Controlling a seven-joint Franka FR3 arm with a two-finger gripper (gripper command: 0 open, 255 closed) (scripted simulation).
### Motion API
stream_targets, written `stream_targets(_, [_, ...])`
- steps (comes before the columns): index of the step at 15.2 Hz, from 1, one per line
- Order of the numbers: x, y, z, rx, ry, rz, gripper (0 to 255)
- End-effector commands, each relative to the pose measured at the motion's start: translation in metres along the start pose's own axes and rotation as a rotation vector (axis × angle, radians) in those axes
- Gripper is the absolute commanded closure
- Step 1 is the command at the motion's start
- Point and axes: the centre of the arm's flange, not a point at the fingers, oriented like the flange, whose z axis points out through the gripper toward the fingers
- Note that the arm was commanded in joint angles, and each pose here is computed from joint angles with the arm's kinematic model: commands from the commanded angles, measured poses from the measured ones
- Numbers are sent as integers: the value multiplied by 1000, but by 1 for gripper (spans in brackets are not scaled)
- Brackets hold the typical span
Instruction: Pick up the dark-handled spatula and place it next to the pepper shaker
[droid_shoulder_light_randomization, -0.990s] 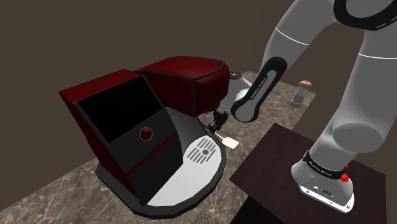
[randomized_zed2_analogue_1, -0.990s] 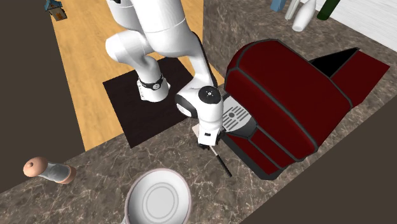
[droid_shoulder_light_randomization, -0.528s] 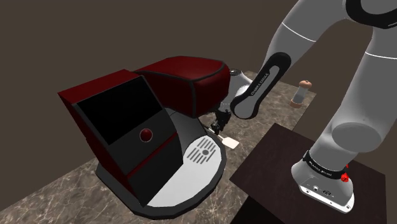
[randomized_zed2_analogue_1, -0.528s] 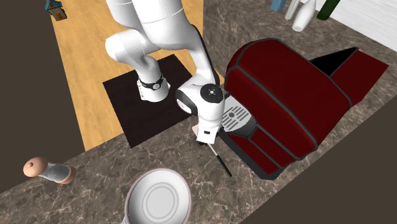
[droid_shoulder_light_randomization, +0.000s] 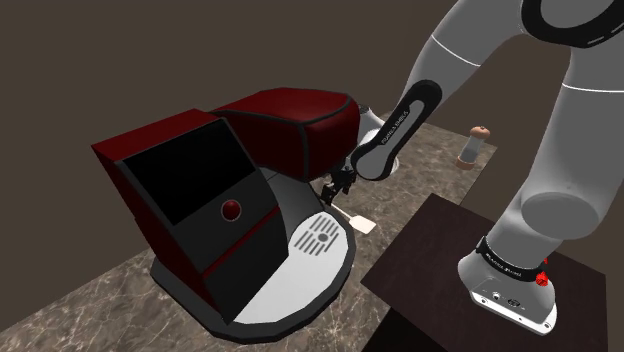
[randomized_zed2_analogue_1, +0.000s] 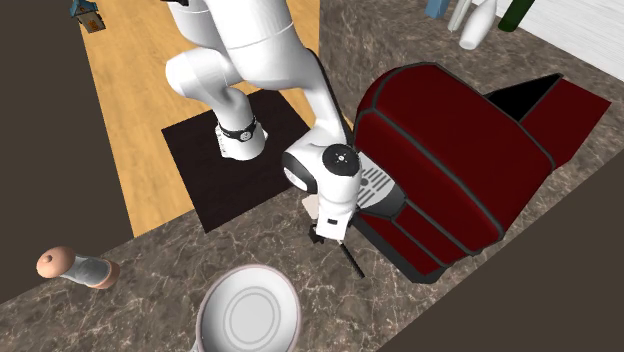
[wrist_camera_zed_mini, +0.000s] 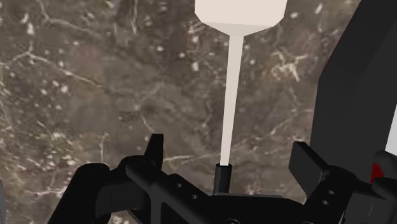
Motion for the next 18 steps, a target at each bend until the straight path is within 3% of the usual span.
stream_targets(1, [-4, -4, 14, 1, -9, -9, 0])
stream_targets(10, [-4, -4, 22, 1, -9, -9, 0])
stream_targets(11, [-5, -2, 20, 1, -9, -9, 255])
stream_targets(18, [-5, -1, 19, 2, -9, -8, 255])
